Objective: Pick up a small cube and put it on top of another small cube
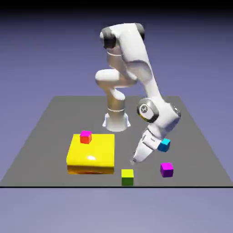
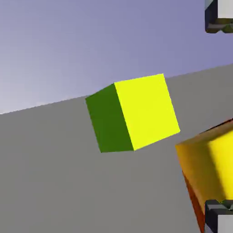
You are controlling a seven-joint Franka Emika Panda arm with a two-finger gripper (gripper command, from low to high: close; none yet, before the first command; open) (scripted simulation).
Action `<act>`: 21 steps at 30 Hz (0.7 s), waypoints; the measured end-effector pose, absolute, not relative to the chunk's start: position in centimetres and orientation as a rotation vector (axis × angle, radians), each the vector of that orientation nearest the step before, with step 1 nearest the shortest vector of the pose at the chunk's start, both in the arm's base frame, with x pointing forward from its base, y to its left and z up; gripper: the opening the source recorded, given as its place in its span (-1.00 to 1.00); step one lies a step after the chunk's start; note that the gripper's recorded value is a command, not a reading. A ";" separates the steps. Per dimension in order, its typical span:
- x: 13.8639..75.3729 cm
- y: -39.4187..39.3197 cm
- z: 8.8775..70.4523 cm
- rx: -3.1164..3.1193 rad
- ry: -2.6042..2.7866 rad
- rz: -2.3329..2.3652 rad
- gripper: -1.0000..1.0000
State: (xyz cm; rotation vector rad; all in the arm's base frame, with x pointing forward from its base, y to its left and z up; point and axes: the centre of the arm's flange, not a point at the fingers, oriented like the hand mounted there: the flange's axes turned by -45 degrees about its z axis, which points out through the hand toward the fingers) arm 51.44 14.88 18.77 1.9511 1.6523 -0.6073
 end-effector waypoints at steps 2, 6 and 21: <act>51.8 15.5 16.8 1.845 1.697 -0.689 0.00; 52.3 14.6 13.0 1.748 1.728 -0.758 0.00; 36.1 32.5 18.5 1.667 1.834 -0.700 -1.00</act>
